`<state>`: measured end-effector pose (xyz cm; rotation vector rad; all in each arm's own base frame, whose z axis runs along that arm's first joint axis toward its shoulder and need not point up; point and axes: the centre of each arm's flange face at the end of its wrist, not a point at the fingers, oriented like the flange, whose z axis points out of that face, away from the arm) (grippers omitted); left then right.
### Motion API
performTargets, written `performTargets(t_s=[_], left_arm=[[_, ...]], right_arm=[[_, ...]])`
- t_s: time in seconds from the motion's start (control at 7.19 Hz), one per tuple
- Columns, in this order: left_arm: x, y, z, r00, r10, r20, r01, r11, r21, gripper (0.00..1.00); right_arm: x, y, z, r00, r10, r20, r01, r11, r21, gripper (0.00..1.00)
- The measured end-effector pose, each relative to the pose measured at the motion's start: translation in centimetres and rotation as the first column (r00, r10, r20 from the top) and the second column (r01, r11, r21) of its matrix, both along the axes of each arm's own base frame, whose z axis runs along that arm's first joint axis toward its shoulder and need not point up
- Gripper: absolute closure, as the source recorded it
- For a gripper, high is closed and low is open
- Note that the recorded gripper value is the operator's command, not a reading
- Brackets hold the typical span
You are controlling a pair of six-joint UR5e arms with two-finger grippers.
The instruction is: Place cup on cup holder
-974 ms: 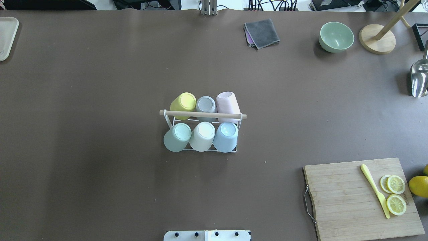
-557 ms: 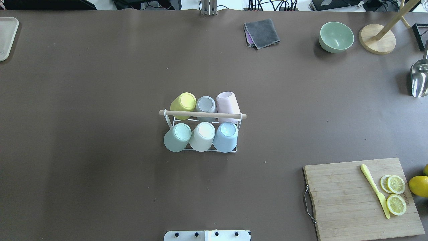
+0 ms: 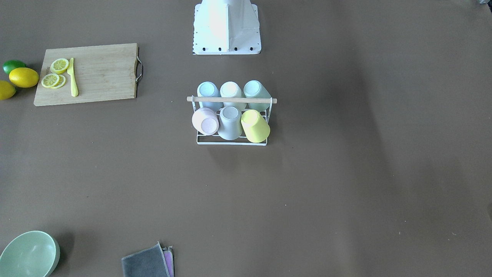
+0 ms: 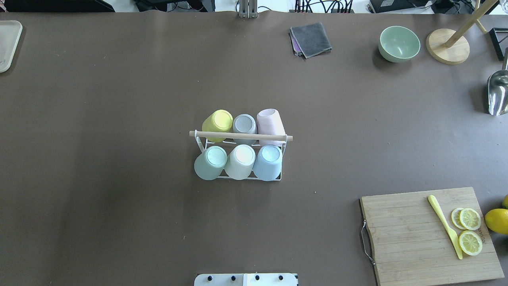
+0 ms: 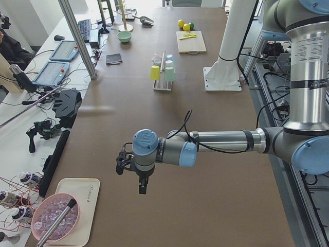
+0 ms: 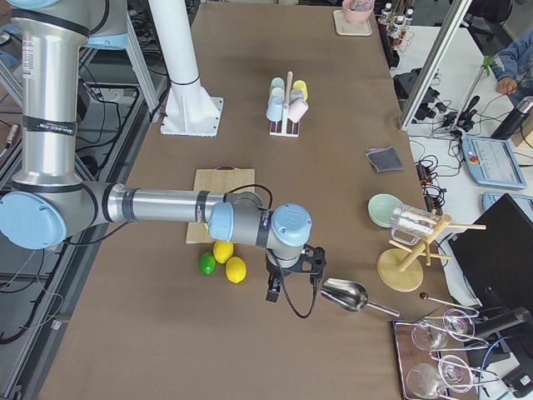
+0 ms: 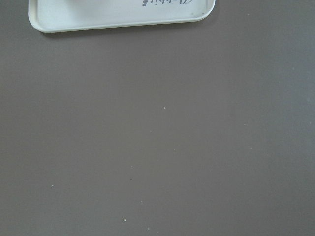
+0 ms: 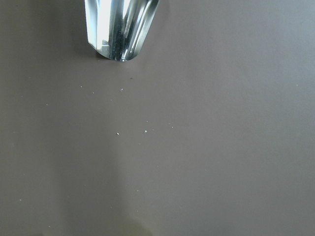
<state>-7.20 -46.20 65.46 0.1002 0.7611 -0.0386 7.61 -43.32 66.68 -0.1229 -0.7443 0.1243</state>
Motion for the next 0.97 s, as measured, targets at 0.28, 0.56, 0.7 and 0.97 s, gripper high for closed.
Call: performTargets(t_s=[0.28,0.56,0.7,0.97], left_arm=[[1.0,0.0,-1.4,1.0,0.013,-0.003,-0.013,1.0,-0.026,0.02],[1.4,0.0,-2.3,1.0,0.023,-0.004,-0.023,1.0,-0.021,0.02],[1.7,0.0,-2.7,1.0,0.029,-0.005,-0.029,0.999,-0.014,0.02],[2.0,0.3,-2.8,0.999,0.034,-0.007,-0.034,0.999,-0.014,0.02]], right_arm=[[0.4,0.0,-0.1,1.0,0.003,-0.019,-0.002,1.0,0.006,0.0],[0.4,-0.2,-0.3,1.0,0.002,-0.021,-0.002,1.0,0.013,0.0],[0.4,-0.2,-0.3,1.0,0.002,-0.02,-0.002,1.0,0.014,0.0],[0.3,-0.3,-0.4,1.0,0.003,-0.016,-0.003,1.0,0.014,0.0]])
